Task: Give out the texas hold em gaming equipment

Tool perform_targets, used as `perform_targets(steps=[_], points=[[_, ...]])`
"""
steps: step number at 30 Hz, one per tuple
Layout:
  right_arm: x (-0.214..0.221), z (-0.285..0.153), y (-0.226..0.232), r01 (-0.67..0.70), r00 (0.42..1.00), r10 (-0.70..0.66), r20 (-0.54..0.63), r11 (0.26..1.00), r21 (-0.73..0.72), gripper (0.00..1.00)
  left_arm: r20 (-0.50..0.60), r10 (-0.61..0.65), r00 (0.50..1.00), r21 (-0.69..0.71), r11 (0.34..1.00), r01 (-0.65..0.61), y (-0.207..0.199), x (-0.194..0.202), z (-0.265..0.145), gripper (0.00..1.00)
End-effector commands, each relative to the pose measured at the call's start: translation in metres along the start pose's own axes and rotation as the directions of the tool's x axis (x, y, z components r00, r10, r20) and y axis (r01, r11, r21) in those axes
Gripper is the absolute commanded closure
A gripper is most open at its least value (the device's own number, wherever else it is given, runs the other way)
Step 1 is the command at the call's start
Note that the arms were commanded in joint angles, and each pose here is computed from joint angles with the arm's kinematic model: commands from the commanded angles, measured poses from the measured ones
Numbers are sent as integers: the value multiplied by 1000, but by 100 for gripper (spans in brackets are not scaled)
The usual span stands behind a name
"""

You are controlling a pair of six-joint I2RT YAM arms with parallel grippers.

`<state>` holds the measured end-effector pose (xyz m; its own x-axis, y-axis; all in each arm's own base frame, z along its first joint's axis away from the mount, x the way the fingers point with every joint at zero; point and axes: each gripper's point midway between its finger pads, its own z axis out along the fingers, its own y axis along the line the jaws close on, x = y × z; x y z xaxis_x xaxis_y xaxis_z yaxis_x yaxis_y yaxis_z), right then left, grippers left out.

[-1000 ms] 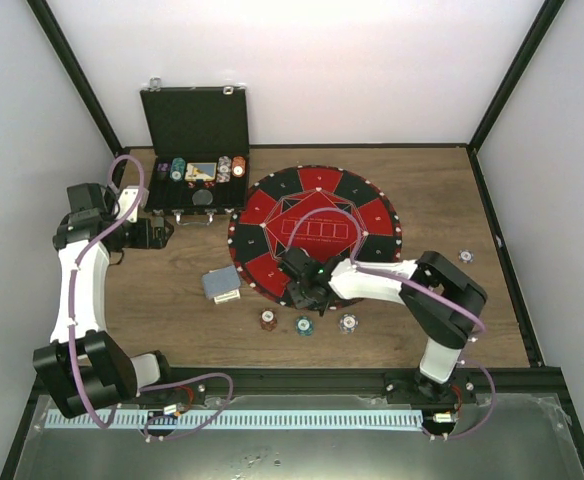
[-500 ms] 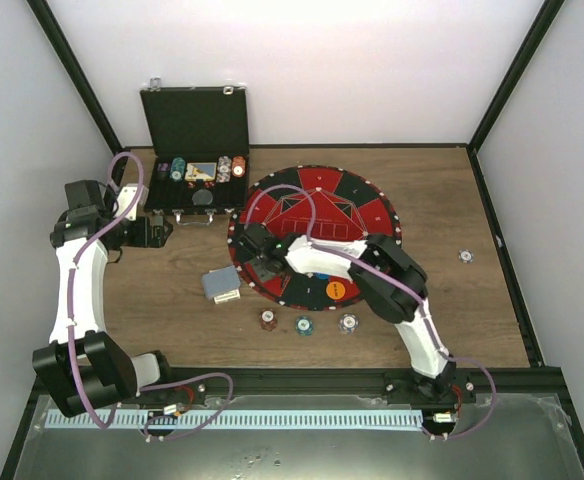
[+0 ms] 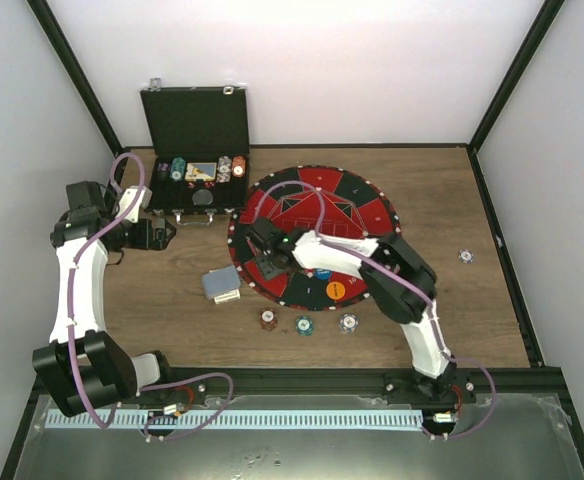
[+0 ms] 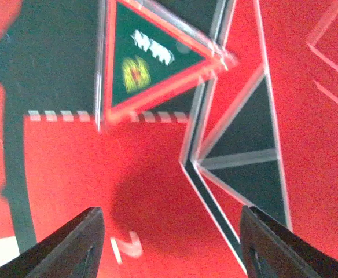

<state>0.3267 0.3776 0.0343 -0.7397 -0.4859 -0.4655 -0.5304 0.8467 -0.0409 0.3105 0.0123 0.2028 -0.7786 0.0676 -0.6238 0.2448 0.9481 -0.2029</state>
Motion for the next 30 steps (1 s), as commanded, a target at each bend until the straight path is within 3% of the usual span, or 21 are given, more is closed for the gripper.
perform_targets(steps=[1,4,11,30], points=[[20,-46,-24,-102,995,102,-2,995,19,30,7,1,1000,44,999,-1,-6,-3,0,0],[58,-53,-42,-137,989,140,-47,989,55,23,9,-4,1000,53,999,3,-7,-3,1,0],[114,-51,-76,-207,970,219,-108,971,117,22,1,-6,1000,58,998,6,-8,0,2,0],[98,-35,-111,-205,971,221,-86,964,168,43,-3,-1,1000,50,999,1,-7,1,0,0]])
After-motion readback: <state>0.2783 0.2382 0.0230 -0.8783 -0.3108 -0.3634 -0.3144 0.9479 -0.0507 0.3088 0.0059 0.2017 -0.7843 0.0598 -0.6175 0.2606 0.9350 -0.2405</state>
